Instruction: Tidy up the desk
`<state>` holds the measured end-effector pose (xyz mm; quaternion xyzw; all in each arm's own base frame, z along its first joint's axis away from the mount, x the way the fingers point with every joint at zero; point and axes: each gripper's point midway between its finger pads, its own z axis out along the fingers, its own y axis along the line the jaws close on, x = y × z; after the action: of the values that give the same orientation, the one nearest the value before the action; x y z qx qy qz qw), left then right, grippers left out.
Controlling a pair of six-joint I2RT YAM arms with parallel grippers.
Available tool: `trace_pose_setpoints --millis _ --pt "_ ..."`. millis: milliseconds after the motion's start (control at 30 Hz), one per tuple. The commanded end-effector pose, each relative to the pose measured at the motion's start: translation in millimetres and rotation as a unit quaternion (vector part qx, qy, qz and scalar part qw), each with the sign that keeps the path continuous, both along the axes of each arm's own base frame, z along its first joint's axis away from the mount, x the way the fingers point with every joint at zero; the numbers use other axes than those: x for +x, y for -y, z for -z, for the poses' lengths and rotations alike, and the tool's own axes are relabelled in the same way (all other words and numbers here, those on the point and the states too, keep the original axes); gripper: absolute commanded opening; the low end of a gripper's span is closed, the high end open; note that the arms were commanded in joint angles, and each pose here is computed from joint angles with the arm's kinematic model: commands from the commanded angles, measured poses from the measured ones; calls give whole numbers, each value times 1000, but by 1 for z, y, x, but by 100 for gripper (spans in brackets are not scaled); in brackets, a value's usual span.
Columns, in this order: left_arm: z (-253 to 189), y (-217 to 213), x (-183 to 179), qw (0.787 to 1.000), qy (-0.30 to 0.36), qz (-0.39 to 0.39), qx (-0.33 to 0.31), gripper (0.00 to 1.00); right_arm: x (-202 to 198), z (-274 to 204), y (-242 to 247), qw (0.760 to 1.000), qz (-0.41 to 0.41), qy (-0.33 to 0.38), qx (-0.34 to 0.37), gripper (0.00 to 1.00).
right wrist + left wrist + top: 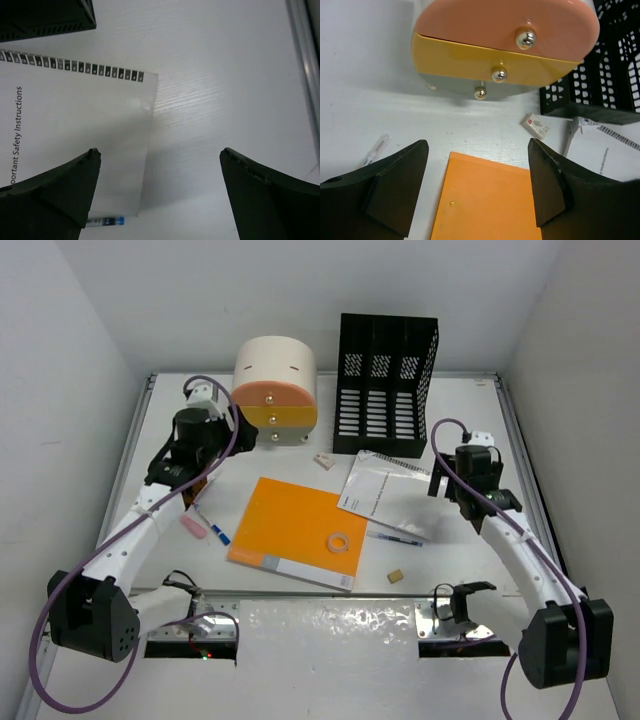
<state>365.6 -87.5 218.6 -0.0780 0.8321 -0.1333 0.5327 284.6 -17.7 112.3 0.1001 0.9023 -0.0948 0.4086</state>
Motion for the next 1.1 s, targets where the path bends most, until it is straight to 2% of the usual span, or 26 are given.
trace_pose_setpoints --millis 0,133,167,200,267,433,567,667,800,900,933,1000,1033,1067 --pt "-9 21 -5 997 13 73 -8 72 -7 16 -17 998 14 4 68 99" --pt "-3 49 -13 989 10 142 -35 70 -23 45 -25 991 44 2 123 99" --pt "-1 55 -13 987 11 155 -40 64 -25 51 -29 988 51 5 142 99" --pt "0 59 -14 985 8 163 -48 49 -30 61 -36 986 45 7 161 99" --pt "3 64 -11 984 0 169 -56 40 -38 77 -42 980 56 4 191 99" --pt "9 64 -10 984 -11 172 -43 44 -40 96 -50 973 53 20 223 97" --pt "16 53 -4 989 -11 147 -14 44 -33 99 -58 963 44 48 260 90" --pt "26 53 0 989 -20 148 3 36 -35 107 -63 957 48 47 282 80" --pt "36 60 0 987 -30 156 8 36 -39 113 -65 952 55 48 297 71" --pt "39 63 -1 987 -34 159 5 37 -44 117 -64 949 65 46 305 59" --pt "40 62 -1 987 -35 157 6 37 -47 119 -64 948 68 47 307 49" --pt "40 62 -2 987 -35 158 10 37 -52 122 -63 947 74 42 309 42" --pt "41 60 -1 987 -35 155 15 37 -54 123 -61 947 78 43 308 31" --pt "42 58 -1 988 -36 152 18 37 -57 124 -60 948 80 43 306 26"
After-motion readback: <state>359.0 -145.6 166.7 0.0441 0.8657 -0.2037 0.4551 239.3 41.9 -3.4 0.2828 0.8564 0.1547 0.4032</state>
